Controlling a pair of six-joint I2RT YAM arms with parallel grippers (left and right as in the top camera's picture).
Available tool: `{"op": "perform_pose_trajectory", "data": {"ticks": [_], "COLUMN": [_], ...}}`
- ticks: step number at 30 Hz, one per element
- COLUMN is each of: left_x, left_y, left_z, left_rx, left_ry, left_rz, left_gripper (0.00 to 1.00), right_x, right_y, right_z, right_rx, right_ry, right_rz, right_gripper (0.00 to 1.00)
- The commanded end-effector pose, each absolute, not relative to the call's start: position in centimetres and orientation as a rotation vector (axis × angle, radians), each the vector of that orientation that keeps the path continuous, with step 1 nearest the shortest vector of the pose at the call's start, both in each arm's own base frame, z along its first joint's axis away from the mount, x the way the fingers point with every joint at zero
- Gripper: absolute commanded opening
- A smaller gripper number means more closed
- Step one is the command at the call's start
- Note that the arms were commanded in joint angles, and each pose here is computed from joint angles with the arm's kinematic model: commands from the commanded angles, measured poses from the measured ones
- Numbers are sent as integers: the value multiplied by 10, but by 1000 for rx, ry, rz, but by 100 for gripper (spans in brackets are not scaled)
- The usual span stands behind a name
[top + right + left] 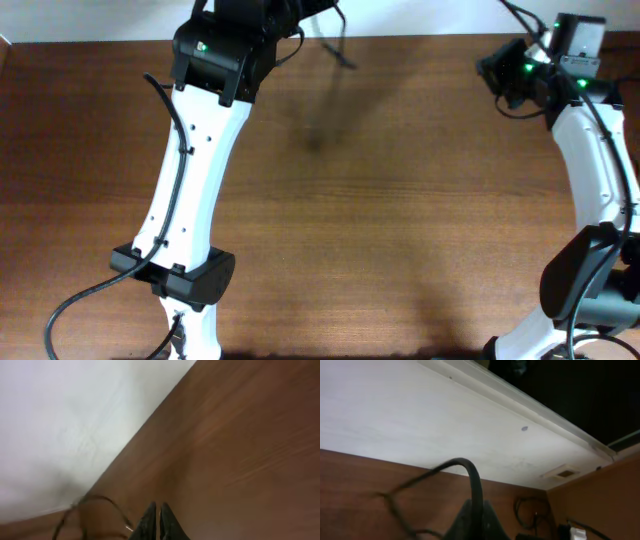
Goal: Untangle cables
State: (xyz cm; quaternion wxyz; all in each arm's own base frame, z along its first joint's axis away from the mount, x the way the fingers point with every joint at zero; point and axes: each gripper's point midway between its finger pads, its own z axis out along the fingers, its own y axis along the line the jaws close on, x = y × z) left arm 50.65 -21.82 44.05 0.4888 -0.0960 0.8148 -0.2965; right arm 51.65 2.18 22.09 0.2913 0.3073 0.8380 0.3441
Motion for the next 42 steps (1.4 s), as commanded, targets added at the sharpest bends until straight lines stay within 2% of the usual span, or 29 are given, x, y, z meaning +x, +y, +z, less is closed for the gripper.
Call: {"op": "perform_pose_trajectory", "data": {"ticks": [1,4,6,7,11,15,18,22,24,25,27,31,32,33,38,41,42], "left_x": [511,511,510,510,510,511,512,515,515,515,515,515,515,515,515,517,517], "left_y": [-218,-220,-221,-221,-219,-218,-214,-209,-209,-209,-209,-209,-209,-210,-209,-210,-210], "left_z": [443,444,444,443,442,442,442,442,442,442,442,441,441,440,438,436,435], "left_rx": [-224,-220,-217,-218,-221,-223,-233,-255,-255,-255,-255,-256,-256,-255,-256,-257,-257], "left_ry": [1959,1958,1959,1962,1965,1964,1957,1949,1949,1950,1950,1951,1951,1953,1960,1965,1966], "left_rz": [-702,-704,-706,-705,-699,-699,-670,-640,-639,-639,-639,-639,-639,-639,-635,-633,-633], "left_gripper": [0,0,0,0,0,0,0,0,0,0,0,0,0,0,0,0,0], "right_x": [506,503,501,495,488,480,492,493,495,496,498,505,512,515,523,516,513], "right_y": [91,146,180,198,197,188,165,166,167,167,168,167,162,163,179,195,201], "right_z": [225,234,239,238,212,199,201,208,211,213,215,222,229,232,254,257,258], "right_rx": [620,412,100,-168,-593,-903,-862,-852,-847,-872,-905,-626,-425,-376,-507,-565,-587], "right_ry": [2311,2311,2273,2237,2217,2167,2176,2158,2145,2122,2098,2161,2178,2170,2037,2015,2007], "right_rz": [1062,1071,966,860,420,235,47,49,49,33,14,124,170,199,222,328,367], "right_gripper": [4,4,4,4,4,4,4,4,9,4,4,4,4,4,5,8,18]}}
